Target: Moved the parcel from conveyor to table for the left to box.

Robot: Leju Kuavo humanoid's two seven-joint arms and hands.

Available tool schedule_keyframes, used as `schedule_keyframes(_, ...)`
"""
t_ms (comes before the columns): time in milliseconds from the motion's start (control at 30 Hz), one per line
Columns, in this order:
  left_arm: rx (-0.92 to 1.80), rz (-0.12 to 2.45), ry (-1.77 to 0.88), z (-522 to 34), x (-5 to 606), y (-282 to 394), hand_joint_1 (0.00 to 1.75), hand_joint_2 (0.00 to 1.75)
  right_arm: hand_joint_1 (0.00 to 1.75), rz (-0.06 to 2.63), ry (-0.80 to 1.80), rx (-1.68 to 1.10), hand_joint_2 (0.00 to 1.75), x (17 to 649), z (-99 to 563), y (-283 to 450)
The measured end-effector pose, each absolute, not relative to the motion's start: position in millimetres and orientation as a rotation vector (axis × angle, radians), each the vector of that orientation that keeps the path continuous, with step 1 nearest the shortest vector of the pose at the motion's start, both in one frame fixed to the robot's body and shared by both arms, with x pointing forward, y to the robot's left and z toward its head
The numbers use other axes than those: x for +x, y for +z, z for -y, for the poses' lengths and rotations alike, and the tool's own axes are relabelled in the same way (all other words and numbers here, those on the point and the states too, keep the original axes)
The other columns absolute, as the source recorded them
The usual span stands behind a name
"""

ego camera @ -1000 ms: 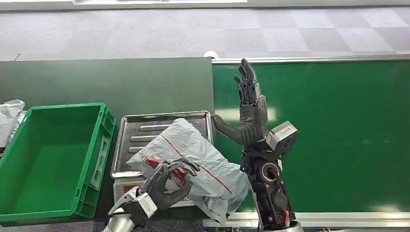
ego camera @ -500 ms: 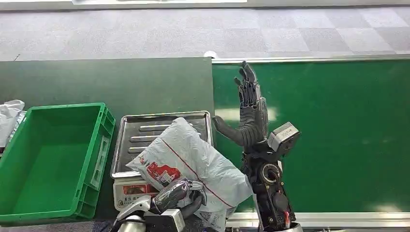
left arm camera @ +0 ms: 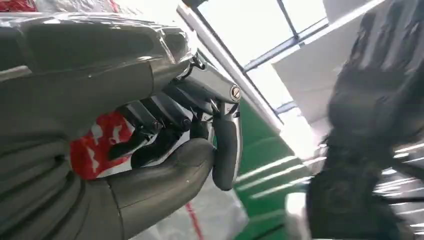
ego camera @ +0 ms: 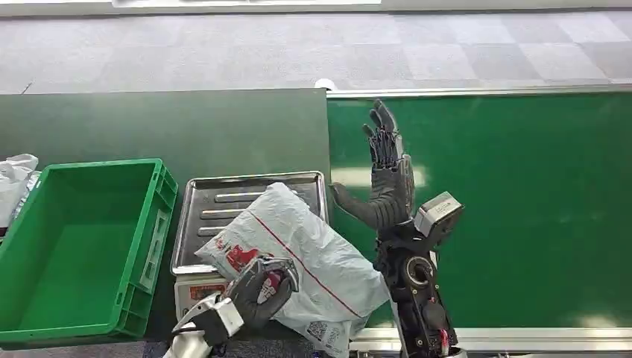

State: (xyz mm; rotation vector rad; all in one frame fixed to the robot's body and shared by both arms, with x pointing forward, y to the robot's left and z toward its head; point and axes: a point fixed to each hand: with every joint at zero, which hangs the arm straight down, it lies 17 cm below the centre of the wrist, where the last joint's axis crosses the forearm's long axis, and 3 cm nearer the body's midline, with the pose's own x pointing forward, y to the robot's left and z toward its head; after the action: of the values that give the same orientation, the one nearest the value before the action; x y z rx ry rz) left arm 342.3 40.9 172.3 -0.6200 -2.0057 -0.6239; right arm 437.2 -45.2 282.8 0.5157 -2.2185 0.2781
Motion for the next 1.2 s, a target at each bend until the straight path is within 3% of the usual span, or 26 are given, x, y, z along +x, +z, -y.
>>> schedule_keyframes(167, -0.815, 2.099, -0.377, -71.3, 333.6, 217.2, 1.75, 1.75, 0.0, 2.213, 0.277, 0.524, 1.75, 437.1, 44.6, 281.5)
schedule_keyframes(467, -0.795, 2.151, -0.338, -87.5, 331.0, 232.3, 1.75, 1.75, 0.0, 2.21, 0.276, 0.524, 1.75, 437.4, 44.5, 280.4)
schedule_keyframes(500, -0.793, 2.153, -0.336, -88.4, 331.0, 232.8, 1.34, 1.75, 0.0, 2.21, 0.276, 0.525, 1.75, 437.5, 44.6, 280.2)
schedule_keyframes(533, -0.792, 2.155, -0.331, -89.5, 331.2, 233.4, 0.0, 1.75, 0.0, 2.21, 0.276, 0.525, 1.75, 437.5, 44.6, 280.0)
schedule_keyframes(667, -0.717, 2.138, -0.359, -88.2, 337.3, 226.6, 0.0, 1.75, 0.0, 2.207, 0.278, 0.528, 1.75, 437.4, 43.9, 279.0)
schedule_keyframes(933, -0.166, 2.031, -0.593, -79.9, 373.4, 177.7, 0.0, 1.75, 0.0, 2.206, 0.286, 0.529, 1.75, 436.6, 41.6, 278.7)
schedule_keyframes(1200, 0.006, 2.043, -0.572, -83.2, 389.5, 176.0, 0.0, 1.75, 0.0, 2.196, 0.291, 0.52, 1.75, 436.8, 41.4, 275.4)
